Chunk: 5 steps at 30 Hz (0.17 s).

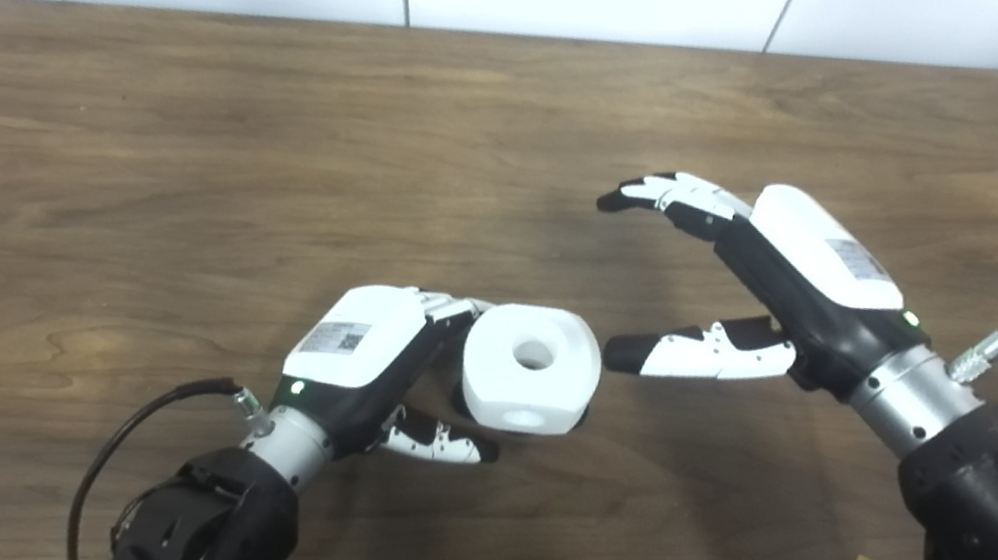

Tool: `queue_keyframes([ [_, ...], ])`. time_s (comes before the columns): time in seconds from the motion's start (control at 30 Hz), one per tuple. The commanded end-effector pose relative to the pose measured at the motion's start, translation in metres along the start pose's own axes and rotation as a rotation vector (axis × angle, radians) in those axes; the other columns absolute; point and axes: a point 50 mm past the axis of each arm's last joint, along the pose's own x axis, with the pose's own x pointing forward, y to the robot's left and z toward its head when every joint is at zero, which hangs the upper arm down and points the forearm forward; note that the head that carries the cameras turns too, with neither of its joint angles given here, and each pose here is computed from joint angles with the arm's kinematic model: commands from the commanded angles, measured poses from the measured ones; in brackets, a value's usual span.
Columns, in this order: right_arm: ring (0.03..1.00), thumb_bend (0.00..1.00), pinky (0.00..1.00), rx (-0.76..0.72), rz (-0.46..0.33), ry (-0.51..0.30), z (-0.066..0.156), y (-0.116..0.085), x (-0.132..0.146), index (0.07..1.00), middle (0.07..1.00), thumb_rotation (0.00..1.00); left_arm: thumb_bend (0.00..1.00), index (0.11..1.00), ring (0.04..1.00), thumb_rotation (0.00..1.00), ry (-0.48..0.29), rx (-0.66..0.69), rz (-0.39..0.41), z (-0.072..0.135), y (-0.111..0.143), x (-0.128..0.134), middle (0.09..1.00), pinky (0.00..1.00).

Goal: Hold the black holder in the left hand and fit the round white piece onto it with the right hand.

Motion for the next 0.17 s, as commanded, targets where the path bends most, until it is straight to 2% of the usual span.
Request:
queue_keyframes([
  [0.0, 0.921, 0.85, 0.80, -0.025, -0.050, -0.028, 0.0041, -0.0082, 0.0019, 0.820, 0.880, 0.87, 0.88, 0.849, 0.869, 0.25, 0.010, 0.022, -0.009, 0.0026, 0.0046, -0.0006, 0.841, 0.90],
  [0.13, 0.923, 0.84, 0.80, -0.026, -0.045, -0.028, 0.0030, -0.0077, 0.0030, 0.822, 0.880, 0.87, 0.90, 0.879, 0.877, 0.28, 0.026, 0.057, -0.027, -0.0003, 0.0079, -0.0018, 0.860, 0.89],
])
